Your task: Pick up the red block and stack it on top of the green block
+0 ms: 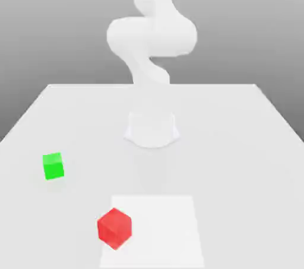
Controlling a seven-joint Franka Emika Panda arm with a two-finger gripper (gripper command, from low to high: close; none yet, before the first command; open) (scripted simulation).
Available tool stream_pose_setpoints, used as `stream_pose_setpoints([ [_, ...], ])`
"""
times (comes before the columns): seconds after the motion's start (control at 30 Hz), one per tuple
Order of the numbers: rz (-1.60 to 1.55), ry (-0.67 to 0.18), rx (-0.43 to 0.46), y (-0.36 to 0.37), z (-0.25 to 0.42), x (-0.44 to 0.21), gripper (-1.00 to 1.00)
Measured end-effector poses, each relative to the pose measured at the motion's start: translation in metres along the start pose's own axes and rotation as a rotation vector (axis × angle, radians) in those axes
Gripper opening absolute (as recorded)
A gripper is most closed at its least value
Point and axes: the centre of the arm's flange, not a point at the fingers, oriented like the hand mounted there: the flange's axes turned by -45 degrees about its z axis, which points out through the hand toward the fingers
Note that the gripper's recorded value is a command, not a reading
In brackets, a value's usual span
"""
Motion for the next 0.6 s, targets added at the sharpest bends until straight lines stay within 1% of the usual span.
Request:
stream_pose_setpoints([
  [0.13,0.094,-0.129,-0.051,0.012,0.090,-0.017,0.00],
  [0.3,0.213,-0.281,-0.107,0.032,0.190,-0.059,0.00],
  [0.47,0.335,-0.432,-0.160,0.054,0.274,-0.121,0.00],
  [0.6,0.441,-0.551,-0.199,0.071,0.328,-0.182,0.00],
])
